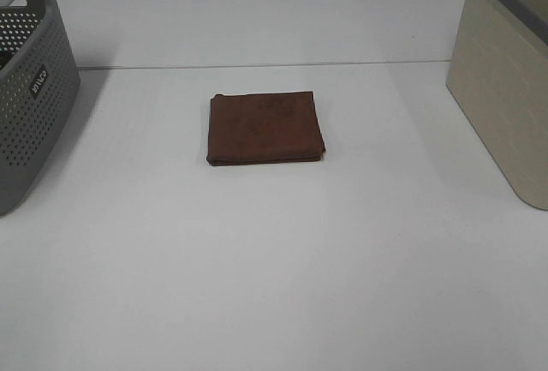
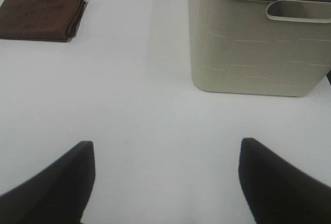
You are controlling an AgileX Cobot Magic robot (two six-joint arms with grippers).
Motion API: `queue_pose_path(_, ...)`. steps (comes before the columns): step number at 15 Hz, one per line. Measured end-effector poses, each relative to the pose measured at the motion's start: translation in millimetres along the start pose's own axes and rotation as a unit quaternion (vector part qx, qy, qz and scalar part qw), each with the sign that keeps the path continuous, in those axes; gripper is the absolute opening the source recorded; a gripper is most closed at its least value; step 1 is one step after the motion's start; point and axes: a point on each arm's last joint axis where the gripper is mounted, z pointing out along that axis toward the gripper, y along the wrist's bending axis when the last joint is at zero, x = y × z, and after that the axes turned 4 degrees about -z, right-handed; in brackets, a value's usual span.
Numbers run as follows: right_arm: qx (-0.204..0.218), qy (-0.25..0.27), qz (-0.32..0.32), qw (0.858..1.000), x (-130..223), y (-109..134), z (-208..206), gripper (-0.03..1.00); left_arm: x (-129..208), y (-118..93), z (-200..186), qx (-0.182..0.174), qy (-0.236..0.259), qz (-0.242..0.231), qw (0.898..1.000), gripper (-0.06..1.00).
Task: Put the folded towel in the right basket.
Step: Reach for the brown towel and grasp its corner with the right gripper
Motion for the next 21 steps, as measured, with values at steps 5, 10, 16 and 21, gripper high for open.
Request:
queue_pose_path(5, 0.0, 0.0, 0.0, 1.0, 0.0, 0.0, 0.0, 0.73, 0.0, 0.0, 0.0, 0.0, 0.0, 0.0, 1.0, 0.97)
queue_pose_path(10, 0.0, 0.0, 0.0, 1.0, 0.0, 0.0, 0.0, 0.73, 0.0, 0.0, 0.0, 0.0, 0.0, 0.0, 1.0, 0.97)
queue_pose_path(16, 0.0, 0.0, 0.0, 1.0, 0.0, 0.0, 0.0, 0.73, 0.0, 0.0, 0.0, 0.0, 0.0, 0.0, 1.0, 0.97)
queue_pose_path(21, 0.0, 0.0, 0.0, 1.0, 0.0, 0.0, 0.0, 0.73, 0.0, 0.0, 0.0, 0.0, 0.0, 0.0, 1.0, 0.97)
